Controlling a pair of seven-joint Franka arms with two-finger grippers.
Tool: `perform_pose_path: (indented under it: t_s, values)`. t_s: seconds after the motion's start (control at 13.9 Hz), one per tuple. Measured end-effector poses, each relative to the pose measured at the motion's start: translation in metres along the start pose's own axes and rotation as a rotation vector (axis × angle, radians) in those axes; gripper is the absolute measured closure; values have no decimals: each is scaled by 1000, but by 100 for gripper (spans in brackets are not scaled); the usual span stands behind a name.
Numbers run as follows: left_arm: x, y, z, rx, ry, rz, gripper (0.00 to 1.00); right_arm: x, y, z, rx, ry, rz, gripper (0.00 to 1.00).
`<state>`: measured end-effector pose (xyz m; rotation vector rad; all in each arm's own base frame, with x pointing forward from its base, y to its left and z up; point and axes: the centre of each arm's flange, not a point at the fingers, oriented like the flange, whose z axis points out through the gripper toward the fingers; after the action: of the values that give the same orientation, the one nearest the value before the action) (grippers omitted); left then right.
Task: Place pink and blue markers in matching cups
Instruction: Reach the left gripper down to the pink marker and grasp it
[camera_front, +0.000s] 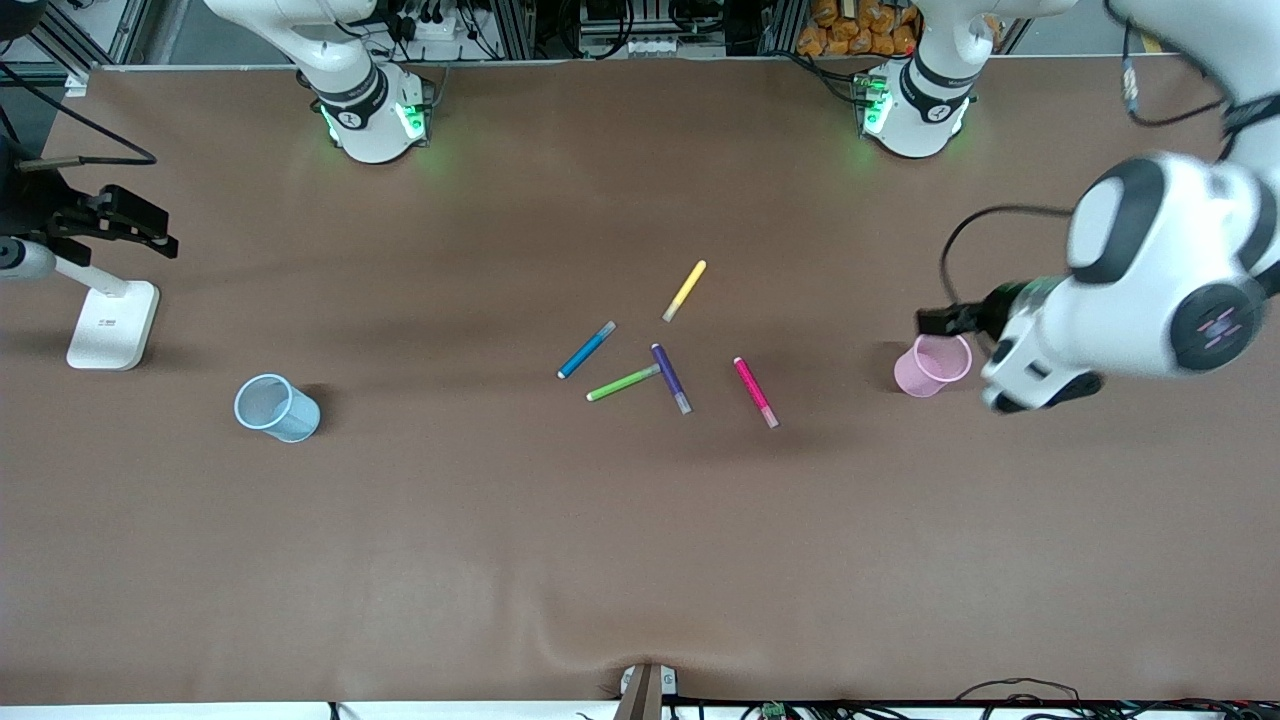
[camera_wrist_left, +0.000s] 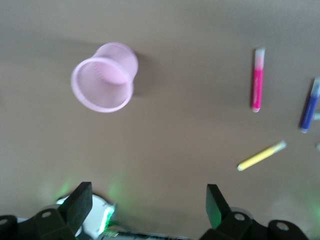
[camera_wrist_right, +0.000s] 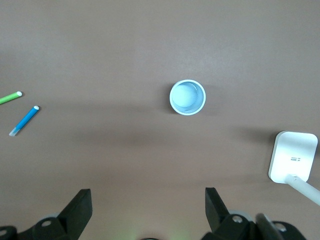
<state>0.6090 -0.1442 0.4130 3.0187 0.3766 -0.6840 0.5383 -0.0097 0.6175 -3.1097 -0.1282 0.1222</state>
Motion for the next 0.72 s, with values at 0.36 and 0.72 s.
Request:
perform_pose_path:
  t_s: [0.36, 0.72]
  values:
    - [34, 54, 61, -81, -31, -144, 0, 4, 0, 7, 1, -13, 0, 0]
    - [65, 93, 124, -116, -5, -263, 0, 22, 3, 37, 6, -71, 2, 0]
